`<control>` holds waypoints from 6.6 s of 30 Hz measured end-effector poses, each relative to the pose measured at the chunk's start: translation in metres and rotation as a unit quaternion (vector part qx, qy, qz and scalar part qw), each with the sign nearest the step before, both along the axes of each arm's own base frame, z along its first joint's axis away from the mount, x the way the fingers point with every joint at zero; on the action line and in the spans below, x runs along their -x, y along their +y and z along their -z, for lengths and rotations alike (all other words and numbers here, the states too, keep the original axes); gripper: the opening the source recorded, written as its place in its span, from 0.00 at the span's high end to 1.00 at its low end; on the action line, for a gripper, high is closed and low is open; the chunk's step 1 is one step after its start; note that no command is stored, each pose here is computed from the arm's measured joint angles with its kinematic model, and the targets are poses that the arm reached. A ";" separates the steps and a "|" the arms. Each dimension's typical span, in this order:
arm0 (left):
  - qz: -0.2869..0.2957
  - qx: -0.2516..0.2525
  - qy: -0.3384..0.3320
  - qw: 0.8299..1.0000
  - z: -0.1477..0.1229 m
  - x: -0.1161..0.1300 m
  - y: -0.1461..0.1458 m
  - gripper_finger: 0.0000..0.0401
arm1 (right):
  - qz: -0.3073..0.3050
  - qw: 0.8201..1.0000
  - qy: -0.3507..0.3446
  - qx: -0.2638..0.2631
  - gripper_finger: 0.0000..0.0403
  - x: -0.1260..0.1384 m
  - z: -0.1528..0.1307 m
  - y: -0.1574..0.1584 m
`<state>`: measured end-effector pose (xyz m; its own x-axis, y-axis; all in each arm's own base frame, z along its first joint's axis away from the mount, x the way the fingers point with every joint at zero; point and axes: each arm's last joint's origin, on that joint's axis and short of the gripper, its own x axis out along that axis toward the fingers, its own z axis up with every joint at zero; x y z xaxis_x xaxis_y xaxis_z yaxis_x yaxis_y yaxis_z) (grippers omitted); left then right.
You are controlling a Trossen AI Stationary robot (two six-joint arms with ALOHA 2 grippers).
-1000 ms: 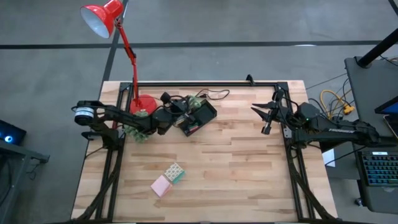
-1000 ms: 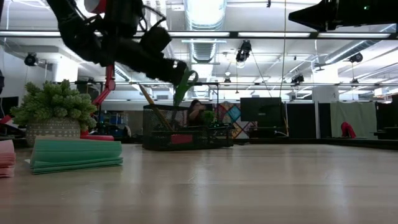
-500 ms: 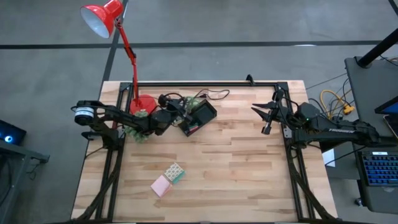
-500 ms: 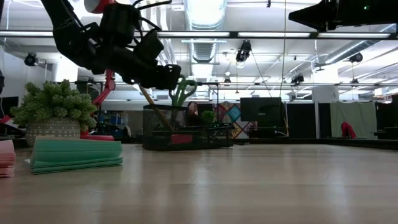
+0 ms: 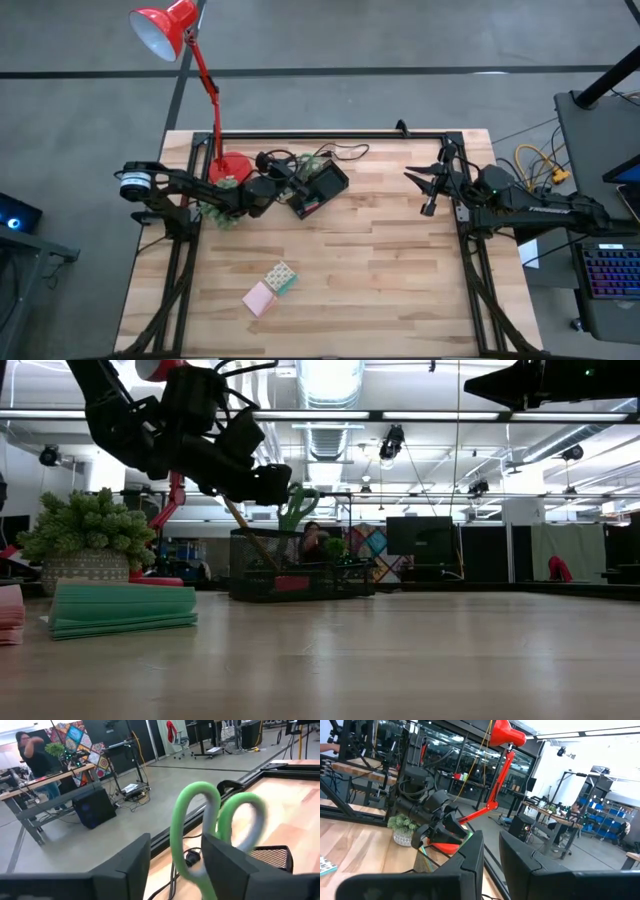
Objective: Pick and place office supplies into organizer
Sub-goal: Put the green scissors into the black desk organizer, then put the blue sticky notes into the black desk organizer
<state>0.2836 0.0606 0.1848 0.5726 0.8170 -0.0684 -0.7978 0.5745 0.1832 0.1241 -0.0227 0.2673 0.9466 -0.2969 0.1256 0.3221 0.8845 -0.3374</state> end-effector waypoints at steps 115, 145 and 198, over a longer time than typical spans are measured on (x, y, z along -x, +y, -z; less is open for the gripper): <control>-0.051 0.601 0.319 0.731 0.011 -0.036 -0.213 0.52 | -0.001 1.000 0.024 -0.013 0.87 -0.001 0.005 0.000; -0.058 0.587 0.343 0.731 0.023 -0.027 -0.210 0.82 | -0.001 1.000 0.024 -0.013 0.87 -0.001 0.005 0.000; 0.257 0.335 0.155 0.893 -0.081 -0.122 -0.053 1.00 | -0.001 0.999 0.036 -0.014 0.87 -0.001 0.008 0.000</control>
<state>0.4058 0.0080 0.2658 0.7292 0.1690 -0.6631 -0.3686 0.9134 -0.1726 0.1247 -0.0227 0.2597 0.9535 -0.2977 0.0480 0.2961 0.8947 -0.3343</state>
